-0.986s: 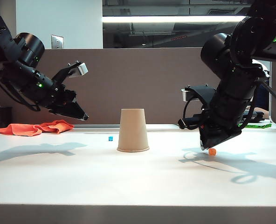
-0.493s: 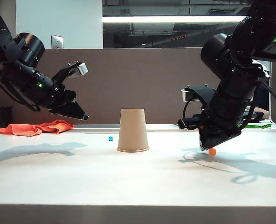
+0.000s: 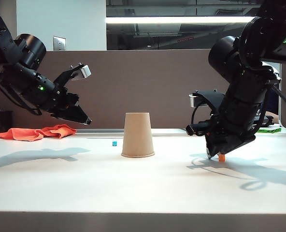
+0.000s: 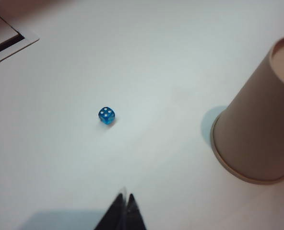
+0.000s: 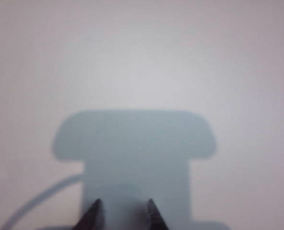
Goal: Throw the dice onto the paper cup, compare its value with the values of the other dice on the table, place the die with the higher value on the paper cup, and take no action if both dice have the same value.
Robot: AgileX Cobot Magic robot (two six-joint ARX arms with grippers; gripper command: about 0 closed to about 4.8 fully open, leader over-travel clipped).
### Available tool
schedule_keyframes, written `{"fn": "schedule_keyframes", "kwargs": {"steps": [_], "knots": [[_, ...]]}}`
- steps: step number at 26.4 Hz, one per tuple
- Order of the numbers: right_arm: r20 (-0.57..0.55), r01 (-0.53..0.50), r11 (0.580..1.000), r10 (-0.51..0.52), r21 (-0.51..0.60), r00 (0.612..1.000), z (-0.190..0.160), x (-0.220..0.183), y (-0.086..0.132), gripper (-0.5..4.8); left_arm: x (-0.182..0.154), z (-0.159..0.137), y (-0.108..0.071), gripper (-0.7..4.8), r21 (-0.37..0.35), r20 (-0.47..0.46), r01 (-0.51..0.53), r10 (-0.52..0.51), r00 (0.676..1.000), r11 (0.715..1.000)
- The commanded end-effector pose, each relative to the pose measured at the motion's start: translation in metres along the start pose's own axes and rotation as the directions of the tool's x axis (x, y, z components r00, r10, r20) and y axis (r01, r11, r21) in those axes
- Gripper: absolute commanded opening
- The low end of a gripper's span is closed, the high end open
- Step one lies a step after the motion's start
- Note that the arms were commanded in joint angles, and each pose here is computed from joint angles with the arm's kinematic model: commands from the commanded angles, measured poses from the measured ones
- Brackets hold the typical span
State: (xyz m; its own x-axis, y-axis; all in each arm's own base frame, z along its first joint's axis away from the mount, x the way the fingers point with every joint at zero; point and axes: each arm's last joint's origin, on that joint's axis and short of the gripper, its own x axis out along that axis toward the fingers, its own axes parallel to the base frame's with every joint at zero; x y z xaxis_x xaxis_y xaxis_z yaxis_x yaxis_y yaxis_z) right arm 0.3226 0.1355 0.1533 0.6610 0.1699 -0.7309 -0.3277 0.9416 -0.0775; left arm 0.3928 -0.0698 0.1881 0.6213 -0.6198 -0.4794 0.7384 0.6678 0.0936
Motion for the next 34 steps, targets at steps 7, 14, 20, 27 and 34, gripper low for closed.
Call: {"fn": "schedule_keyframes", "kwargs": {"steps": [7, 14, 20, 27, 34], "knots": [[-0.034, 0.007, 1.0, -0.007, -0.005, 0.999, -0.003, -0.001, 0.0, 1.13, -0.001, 0.003, 0.0, -0.05, 0.005, 0.012, 0.0, 0.0, 1.0, 1.0], [-0.069, 0.007, 1.0, -0.007, -0.009, 0.998, -0.006, -0.001, 0.0, 1.13, -0.001, 0.003, 0.0, -0.06, 0.005, 0.012, 0.001, -0.001, 1.0, 1.0], [-0.1, 0.007, 1.0, -0.008, -0.012, 0.995, -0.009, -0.002, 0.0, 1.12, -0.001, 0.003, 0.0, -0.05, 0.005, 0.011, 0.001, -0.001, 1.0, 1.0], [-0.098, 0.013, 1.0, -0.012, 0.013, 0.995, -0.007, -0.009, -0.001, 1.05, -0.001, 0.002, 0.0, -0.05, 0.004, 0.011, 0.001, -0.001, 1.0, 1.0], [-0.106, 0.021, 1.0, -0.02, 0.011, 0.994, -0.006, -0.013, -0.001, 1.05, -0.001, 0.002, 0.0, -0.05, 0.003, 0.011, 0.002, -0.002, 1.0, 1.0]]}}
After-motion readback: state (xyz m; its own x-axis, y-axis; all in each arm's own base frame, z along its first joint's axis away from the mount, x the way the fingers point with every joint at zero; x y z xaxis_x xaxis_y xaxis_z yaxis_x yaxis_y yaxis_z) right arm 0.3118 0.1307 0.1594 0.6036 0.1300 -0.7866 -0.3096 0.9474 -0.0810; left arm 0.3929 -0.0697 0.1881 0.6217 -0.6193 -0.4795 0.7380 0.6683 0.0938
